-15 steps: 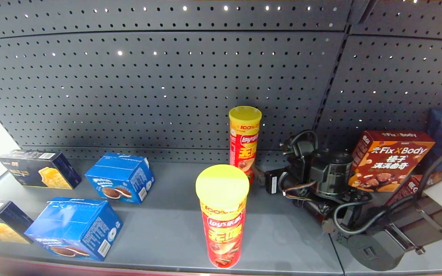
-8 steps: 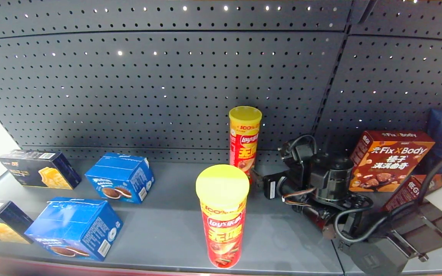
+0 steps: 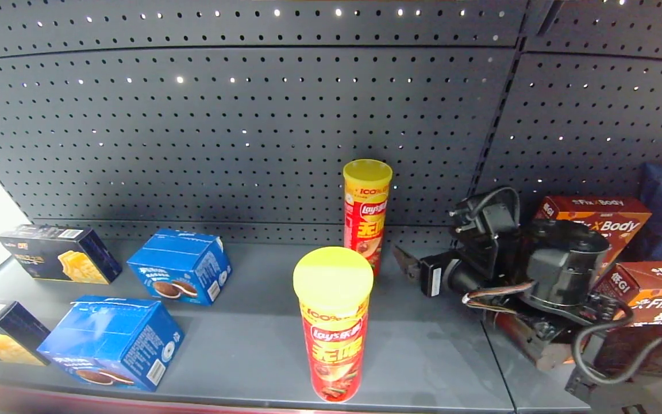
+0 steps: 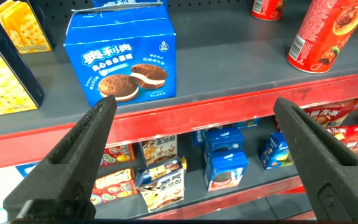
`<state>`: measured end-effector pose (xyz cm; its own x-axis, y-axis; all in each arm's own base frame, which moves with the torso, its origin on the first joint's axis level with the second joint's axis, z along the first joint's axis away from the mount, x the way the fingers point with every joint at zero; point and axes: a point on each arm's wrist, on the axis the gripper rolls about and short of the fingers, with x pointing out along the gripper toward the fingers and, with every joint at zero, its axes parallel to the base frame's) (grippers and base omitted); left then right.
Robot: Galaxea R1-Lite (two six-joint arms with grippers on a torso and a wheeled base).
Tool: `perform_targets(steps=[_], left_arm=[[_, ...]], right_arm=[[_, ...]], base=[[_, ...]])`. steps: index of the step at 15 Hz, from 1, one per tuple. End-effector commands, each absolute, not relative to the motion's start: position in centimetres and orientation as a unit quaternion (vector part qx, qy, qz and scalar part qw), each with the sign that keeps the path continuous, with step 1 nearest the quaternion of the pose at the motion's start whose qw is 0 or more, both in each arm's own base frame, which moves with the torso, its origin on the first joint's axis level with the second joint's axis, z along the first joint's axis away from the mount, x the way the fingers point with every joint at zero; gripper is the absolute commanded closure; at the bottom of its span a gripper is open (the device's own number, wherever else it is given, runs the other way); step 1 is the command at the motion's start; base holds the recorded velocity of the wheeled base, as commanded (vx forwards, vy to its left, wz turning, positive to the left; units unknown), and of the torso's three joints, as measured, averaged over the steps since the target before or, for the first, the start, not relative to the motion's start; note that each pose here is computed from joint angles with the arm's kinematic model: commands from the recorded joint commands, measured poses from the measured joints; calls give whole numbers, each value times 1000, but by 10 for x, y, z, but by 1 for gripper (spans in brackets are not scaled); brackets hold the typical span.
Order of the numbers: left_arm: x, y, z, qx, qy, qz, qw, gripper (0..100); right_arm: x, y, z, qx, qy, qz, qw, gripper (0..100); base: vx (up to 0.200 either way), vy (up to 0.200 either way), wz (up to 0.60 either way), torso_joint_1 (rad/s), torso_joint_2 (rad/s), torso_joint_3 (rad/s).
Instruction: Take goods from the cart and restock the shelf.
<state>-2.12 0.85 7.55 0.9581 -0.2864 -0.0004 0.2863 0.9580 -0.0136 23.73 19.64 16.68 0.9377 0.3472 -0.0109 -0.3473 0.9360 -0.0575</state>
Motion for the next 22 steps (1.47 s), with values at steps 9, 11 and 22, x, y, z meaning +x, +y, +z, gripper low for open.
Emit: perform_targets(steps=[9, 11, 22], left_arm=[[-21, 9, 75, -7, 1, -144, 989, 0], [-21, 9, 75, -7, 1, -145, 989, 0], [-21, 9, 75, -7, 1, -145, 989, 0]], right_arm=[[88, 75, 215, -25, -96, 227, 969, 0], [69, 48, 199, -24, -96, 189, 977, 0], [-1, -3, 106, 7, -12, -22, 1000, 0]], base=[[0, 0, 0, 0, 0, 0], [0, 0, 0, 0, 0, 0], [0, 0, 0, 0, 0, 0]])
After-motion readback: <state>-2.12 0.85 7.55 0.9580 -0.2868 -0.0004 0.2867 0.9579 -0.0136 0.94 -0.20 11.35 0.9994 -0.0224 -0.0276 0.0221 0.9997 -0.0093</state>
